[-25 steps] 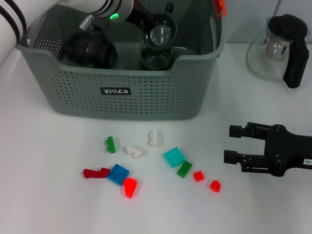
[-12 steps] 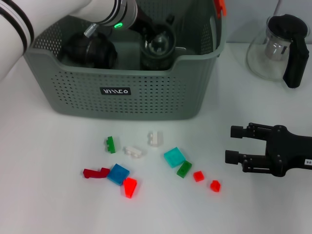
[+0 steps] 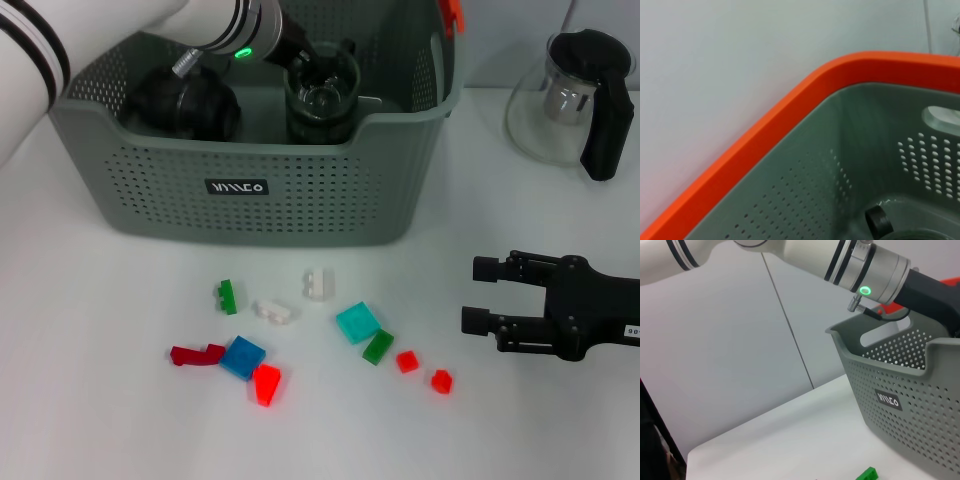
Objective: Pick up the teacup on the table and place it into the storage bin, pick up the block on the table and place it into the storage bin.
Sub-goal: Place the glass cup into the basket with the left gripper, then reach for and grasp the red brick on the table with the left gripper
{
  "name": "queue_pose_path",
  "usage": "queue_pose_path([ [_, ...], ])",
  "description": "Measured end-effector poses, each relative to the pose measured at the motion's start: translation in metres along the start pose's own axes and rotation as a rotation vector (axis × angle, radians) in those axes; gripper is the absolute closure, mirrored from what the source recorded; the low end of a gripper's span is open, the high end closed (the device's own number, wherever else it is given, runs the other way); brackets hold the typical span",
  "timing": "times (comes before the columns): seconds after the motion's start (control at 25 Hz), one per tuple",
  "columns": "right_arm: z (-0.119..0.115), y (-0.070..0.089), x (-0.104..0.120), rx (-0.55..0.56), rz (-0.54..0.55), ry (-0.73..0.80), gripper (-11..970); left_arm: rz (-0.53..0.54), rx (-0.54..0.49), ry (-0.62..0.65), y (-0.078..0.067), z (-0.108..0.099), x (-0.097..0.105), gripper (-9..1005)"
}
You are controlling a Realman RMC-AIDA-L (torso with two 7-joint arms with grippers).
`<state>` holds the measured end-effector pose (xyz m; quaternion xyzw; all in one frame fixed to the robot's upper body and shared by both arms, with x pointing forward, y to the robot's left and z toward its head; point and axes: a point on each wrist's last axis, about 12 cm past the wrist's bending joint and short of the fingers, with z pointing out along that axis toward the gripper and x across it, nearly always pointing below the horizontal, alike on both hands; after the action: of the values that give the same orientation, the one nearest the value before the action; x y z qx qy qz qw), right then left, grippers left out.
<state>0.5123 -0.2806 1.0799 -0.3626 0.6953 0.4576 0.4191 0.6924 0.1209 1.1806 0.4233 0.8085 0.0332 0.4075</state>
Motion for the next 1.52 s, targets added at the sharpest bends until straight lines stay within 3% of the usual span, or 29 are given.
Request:
queue_pose_path([
  [0.36, -0.002, 0.0, 0.001, 0.007, -0.001, -0.005, 137, -0.028, -0.006, -0.045, 0.007, -0.015, -0.004, 378],
  [0.6, -0.002, 0.0, 0.0, 0.007, -0.001, -0.006, 138, -0.072, 0.058, -0.098, 0.012, -0.044, -0.01, 369],
  [0.72, -0.002, -0.001, 0.0, 0.007, 0.0, -0.006, 138, -0.143, 0.155, -0.193, 0.019, -0.075, -0.011, 369],
  [0.8, -0.002, -0.001, 0.0, 0.007, 0.0, -0.006, 137, -0.227, 0.259, -0.294, 0.03, -0.097, -0.008, 369],
  [0.84, -0.002, -0.001, 0.0, 0.007, -0.001, -0.006, 137, -0.325, 0.375, -0.401, 0.045, -0.115, -0.001, 369],
  [0.88, -0.002, -0.001, 0.0, 0.007, -0.001, -0.006, 136, -0.325, 0.375, -0.401, 0.045, -0.115, -0.001, 369],
  [1.0, -0.002, -0.001, 0.0, 0.007, -0.002, -0.006, 136, -0.485, 0.564, -0.576, 0.067, -0.131, 0.026, 369],
  [1.12, -0.002, 0.0, 0.0, 0.006, -0.005, -0.007, 135, -0.551, 0.664, -0.699, 0.07, -0.134, 0.061, 368],
  [1.2, -0.002, 0.0, 0.0, 0.002, -0.002, -0.007, 136, -0.547, 0.679, -0.742, 0.064, -0.138, 0.091, 368],
  [1.32, -0.002, 0.0, 0.0, 0.002, -0.001, -0.007, 137, -0.518, 0.693, -0.764, 0.054, -0.146, 0.118, 368],
  [1.44, -0.003, 0.0, 0.0, 0.001, -0.003, -0.007, 137, -0.447, 0.716, -0.772, 0.035, -0.163, 0.155, 368],
  [1.52, -0.002, 0.0, 0.0, 0.0, -0.003, -0.007, 137, -0.433, 0.716, -0.753, 0.029, -0.166, 0.164, 368],
])
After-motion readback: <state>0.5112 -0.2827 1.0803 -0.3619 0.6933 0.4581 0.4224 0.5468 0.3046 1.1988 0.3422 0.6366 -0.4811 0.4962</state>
